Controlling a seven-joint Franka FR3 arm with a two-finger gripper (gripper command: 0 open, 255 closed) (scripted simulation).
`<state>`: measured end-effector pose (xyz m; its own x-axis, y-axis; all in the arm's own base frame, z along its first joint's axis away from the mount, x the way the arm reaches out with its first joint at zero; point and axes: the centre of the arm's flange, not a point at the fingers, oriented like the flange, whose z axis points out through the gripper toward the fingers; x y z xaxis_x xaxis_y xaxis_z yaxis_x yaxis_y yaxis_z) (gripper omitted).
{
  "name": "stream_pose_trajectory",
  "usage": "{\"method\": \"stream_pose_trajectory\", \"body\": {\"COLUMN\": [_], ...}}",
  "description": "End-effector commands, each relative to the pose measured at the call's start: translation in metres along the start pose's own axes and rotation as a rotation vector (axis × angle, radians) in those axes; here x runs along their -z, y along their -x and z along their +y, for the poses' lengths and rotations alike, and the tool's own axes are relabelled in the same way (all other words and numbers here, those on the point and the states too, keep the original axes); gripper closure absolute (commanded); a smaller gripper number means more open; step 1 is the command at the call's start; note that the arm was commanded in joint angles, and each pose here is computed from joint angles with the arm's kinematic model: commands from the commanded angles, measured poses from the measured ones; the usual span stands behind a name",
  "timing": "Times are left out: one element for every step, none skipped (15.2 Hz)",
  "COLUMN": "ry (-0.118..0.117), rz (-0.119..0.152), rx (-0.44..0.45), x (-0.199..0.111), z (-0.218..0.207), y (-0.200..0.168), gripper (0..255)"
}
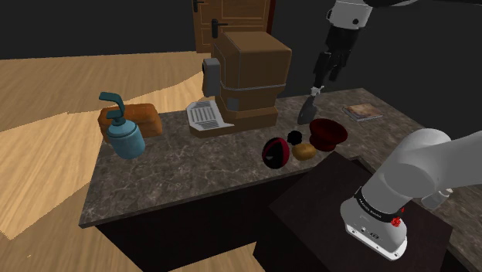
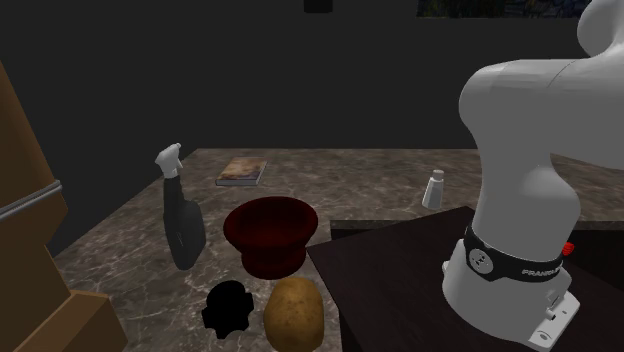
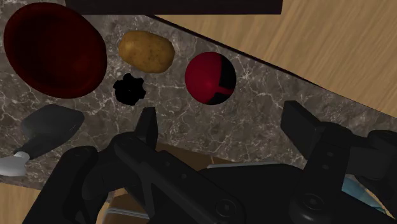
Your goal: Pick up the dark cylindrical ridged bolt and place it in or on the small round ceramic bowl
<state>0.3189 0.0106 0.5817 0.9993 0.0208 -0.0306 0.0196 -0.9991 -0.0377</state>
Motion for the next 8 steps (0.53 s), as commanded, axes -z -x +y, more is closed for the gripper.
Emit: {"method": "stream_pose_trajectory", "body": {"ry": [0.000, 0.001, 0.001, 0.002, 0.003, 0.003, 0.004, 0.005], "rz": [0.000, 0.001, 0.002, 0.002, 0.003, 0.004, 0.005, 0.005], "rx": [0.000, 0.002, 0.004, 0.006, 0.008, 0.010, 0.012, 0.015], "x": [0.000, -0.011, -0.023, -0.034, -0.046, -0.057, -0.068, -0.080], "z": [0.000, 0.005, 0.011, 0.016, 0.022, 0.027, 0.033, 0.038], "y": [0.000, -0.004, -0.007, -0.011, -0.014, -0.018, -0.021, -0.025], "gripper": [0, 0, 0, 0, 0, 0, 0, 0]}}
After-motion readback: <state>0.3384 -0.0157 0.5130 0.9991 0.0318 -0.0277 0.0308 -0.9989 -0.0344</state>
